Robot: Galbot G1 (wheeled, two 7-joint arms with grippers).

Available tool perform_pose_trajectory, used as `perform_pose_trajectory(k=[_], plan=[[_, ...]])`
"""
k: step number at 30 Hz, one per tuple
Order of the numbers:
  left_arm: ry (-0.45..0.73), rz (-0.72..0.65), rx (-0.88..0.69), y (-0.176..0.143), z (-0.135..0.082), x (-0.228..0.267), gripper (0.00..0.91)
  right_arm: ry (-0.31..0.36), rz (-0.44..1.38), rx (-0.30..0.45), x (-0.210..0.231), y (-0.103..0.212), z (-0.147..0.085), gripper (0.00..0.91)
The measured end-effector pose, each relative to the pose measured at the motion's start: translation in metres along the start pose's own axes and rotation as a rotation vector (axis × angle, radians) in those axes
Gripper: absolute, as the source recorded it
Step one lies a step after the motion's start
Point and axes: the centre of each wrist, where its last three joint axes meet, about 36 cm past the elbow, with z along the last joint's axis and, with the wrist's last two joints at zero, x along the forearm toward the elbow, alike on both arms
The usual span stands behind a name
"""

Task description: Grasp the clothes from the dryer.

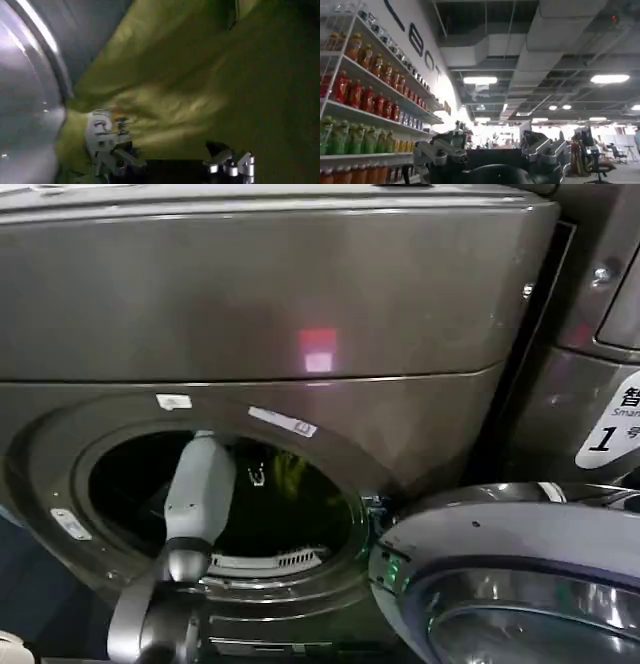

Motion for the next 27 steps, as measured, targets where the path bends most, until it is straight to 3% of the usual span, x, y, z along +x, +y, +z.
perform_pose_trajectory(k=[17,18,19,20,27], plan=[[-0.053,0.055,0.078,-0.014,0.019,-0.03,0.907,-0.002,-0.016,0.009,0.001,0.007,0.002,0.907],[-0.055,0.056,0.081,-0.015,0.02,-0.03,0.148,-0.002,-0.017,0.01,0.001,0.007,0.002,0.907],[-0.059,0.058,0.085,-0.015,0.02,-0.031,0.057,-0.003,-0.017,0.011,0.001,0.006,0.002,0.907],[-0.063,0.06,0.088,-0.015,0.021,-0.032,0.0,-0.003,-0.016,0.012,0.0,0.006,0.001,0.907],[-0.1,0.085,0.094,-0.019,0.023,-0.039,0.0,0.003,-0.019,0.015,0.002,0.006,0.004,0.907]])
